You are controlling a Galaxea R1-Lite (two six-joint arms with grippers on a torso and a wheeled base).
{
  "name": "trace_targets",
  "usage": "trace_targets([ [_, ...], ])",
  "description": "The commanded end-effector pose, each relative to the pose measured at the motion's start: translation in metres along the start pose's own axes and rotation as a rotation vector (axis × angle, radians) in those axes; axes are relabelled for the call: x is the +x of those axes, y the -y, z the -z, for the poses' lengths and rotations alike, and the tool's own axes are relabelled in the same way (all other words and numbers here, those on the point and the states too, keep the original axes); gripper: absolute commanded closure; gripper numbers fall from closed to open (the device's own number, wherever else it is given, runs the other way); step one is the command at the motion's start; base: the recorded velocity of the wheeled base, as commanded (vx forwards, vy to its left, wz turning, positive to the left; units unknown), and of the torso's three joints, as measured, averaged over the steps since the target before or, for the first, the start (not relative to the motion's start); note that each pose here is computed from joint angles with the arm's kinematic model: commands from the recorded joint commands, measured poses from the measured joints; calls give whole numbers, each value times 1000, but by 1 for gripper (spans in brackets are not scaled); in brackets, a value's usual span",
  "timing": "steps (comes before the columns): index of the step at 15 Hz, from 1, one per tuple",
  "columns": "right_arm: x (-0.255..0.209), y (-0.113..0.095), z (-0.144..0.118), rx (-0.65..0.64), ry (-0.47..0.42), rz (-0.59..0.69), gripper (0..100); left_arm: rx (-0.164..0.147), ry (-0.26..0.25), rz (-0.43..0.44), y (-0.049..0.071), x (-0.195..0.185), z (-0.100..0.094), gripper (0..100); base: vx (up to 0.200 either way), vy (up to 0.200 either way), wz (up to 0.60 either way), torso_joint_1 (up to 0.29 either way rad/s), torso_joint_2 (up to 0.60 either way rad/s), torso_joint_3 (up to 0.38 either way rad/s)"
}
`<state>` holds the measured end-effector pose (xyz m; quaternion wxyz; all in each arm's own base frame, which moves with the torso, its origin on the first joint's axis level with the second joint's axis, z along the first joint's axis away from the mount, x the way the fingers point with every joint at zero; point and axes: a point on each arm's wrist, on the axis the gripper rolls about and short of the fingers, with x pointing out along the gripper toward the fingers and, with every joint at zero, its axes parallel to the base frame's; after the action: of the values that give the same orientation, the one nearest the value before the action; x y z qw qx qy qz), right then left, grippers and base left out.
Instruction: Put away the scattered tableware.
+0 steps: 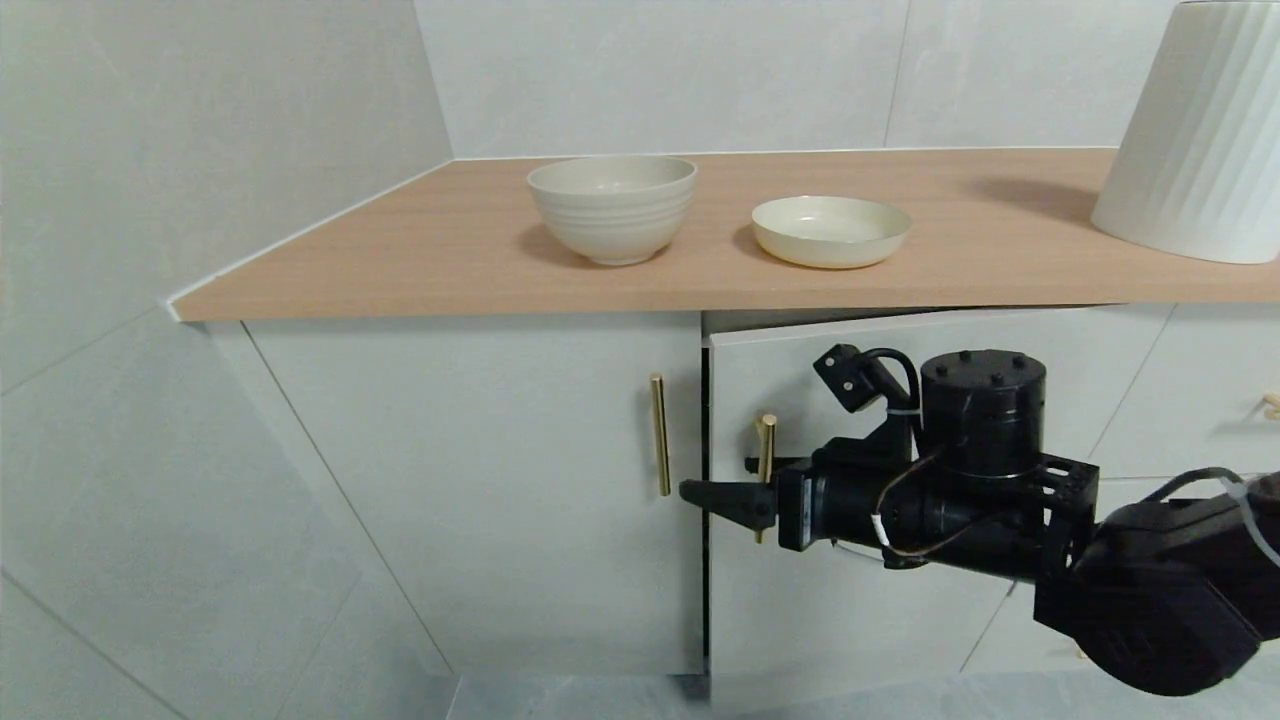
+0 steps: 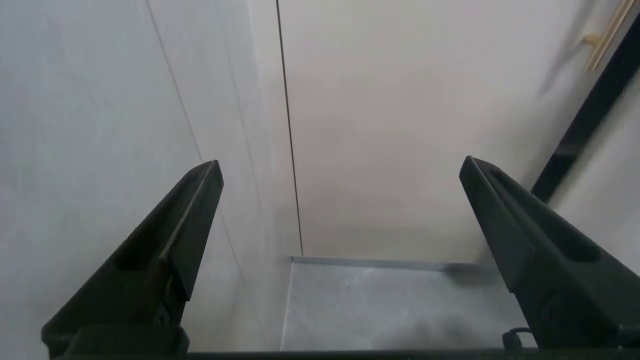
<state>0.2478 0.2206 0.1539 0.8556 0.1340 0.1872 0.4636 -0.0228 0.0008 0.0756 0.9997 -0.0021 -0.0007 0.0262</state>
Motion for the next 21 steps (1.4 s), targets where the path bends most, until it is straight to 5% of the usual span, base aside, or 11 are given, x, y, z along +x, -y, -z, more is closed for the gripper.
trace_targets([
  [1, -21, -22, 3, -15, -3, -54, 0, 0, 0, -1, 0, 0, 0, 0, 0, 0, 0, 0, 0, 0],
  [12, -52, -38, 46, -27, -39, -122, 0, -1, 17, -6, 0, 0, -3, 0, 0, 0, 0, 0, 0, 0],
  [14, -57, -37, 51, -26, -43, -121, 0, 2, 126, 54, 1, -8, -30, 0, 0, 0, 0, 0, 0, 0],
  [16, -61, -35, 60, -19, -68, -111, 0, 16, 128, 207, 4, -17, -88, 0, 0, 0, 0, 0, 0, 0],
  [18, -64, -35, 61, -20, -62, -113, 0, 14, 74, 276, 6, 0, -138, 0, 0, 0, 0, 0, 0, 0],
  [21, -67, -37, 58, -24, -49, -120, 0, -12, -108, 403, 13, 69, -182, 0, 0, 0, 0, 0, 0, 0],
])
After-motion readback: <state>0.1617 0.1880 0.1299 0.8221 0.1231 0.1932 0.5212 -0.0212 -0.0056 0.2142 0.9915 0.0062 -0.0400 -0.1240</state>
